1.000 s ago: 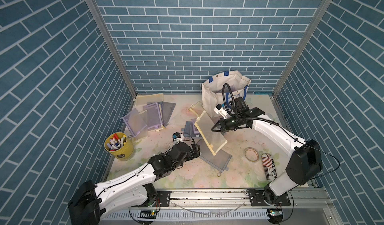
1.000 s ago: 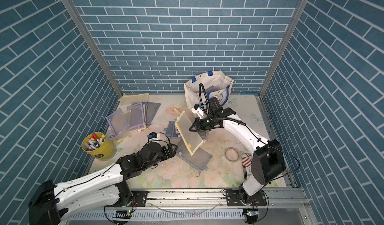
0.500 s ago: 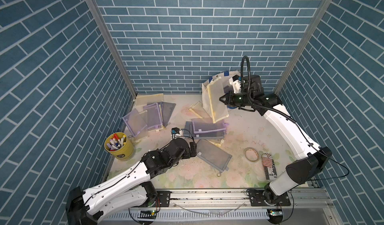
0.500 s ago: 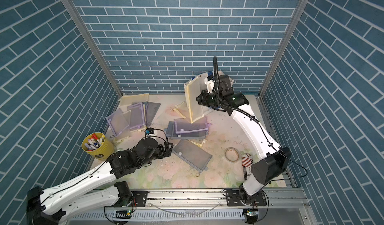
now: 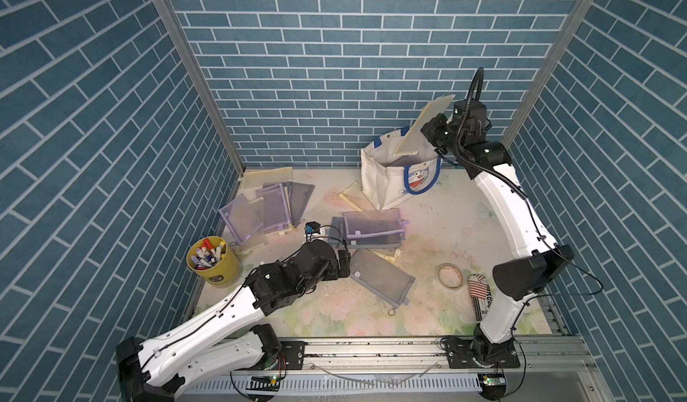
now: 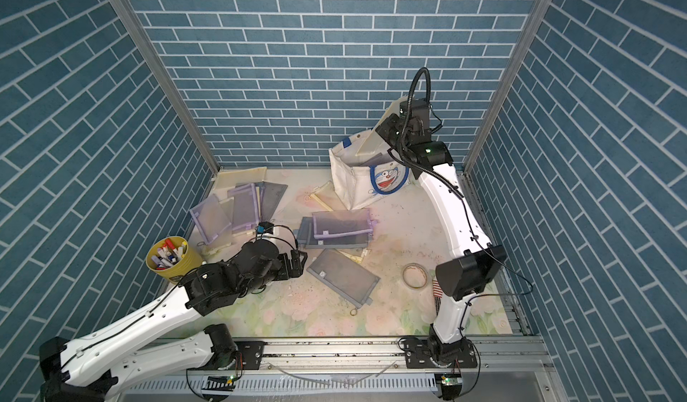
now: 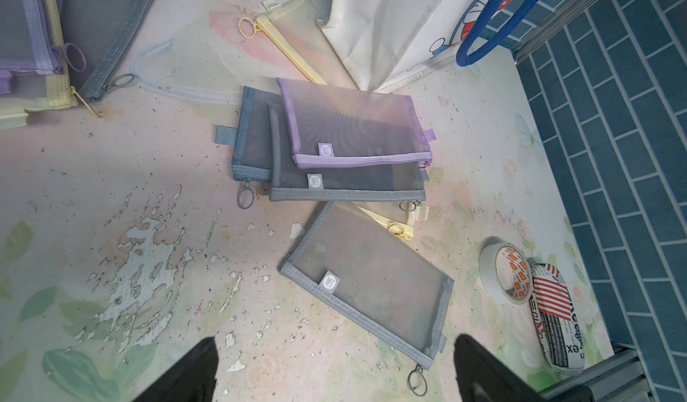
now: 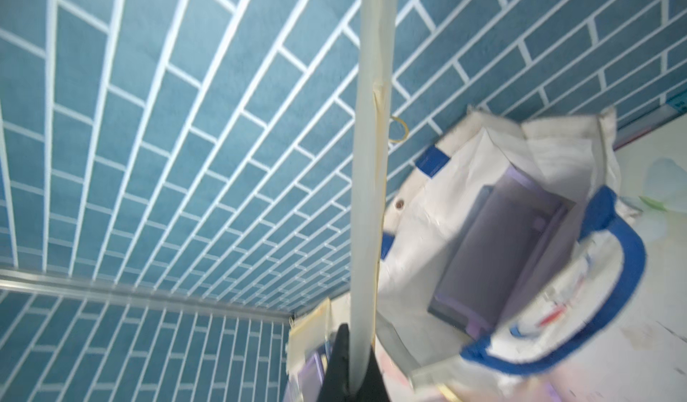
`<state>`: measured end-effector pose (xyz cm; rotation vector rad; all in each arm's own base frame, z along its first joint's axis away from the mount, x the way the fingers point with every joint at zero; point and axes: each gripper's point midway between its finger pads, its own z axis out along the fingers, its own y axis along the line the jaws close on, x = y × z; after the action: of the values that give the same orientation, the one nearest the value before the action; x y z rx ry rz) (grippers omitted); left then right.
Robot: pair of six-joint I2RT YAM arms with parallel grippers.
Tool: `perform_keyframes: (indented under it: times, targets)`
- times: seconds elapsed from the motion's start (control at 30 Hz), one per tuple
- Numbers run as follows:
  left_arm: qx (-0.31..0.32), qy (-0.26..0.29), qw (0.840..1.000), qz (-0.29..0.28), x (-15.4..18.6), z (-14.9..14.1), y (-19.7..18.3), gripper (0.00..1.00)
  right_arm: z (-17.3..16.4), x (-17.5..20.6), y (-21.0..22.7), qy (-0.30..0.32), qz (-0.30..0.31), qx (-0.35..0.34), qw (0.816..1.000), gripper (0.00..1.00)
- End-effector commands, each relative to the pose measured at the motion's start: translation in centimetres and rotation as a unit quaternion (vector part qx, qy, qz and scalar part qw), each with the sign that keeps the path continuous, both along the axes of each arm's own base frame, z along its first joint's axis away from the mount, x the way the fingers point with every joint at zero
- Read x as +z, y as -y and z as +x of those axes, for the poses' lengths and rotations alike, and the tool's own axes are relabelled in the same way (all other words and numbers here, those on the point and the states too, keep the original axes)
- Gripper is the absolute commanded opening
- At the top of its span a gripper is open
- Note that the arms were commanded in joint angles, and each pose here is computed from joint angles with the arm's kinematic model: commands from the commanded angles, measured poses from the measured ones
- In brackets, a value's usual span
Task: Put the pencil pouch into the canvas bag
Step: Place the pencil pouch in the canvas bag.
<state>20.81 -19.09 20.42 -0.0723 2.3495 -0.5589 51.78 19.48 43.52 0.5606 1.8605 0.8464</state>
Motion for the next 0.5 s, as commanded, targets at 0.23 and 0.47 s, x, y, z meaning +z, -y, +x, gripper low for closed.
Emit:
perform_keyframes:
  times: [0.23,0.47]
  targets:
    - [0.018,0.008,1.000,0.013,1.0,0.4,-0.8,0.99,8.2,-5.2,1.5,-0.032,0.052,-0.138,0.989,0.00]
    - [0.027,0.003,1.000,0.002,0.7,0.3,-0.9,0.99,9.7,-8.7,-0.2,-0.045,0.046,-0.135,0.989,0.00]
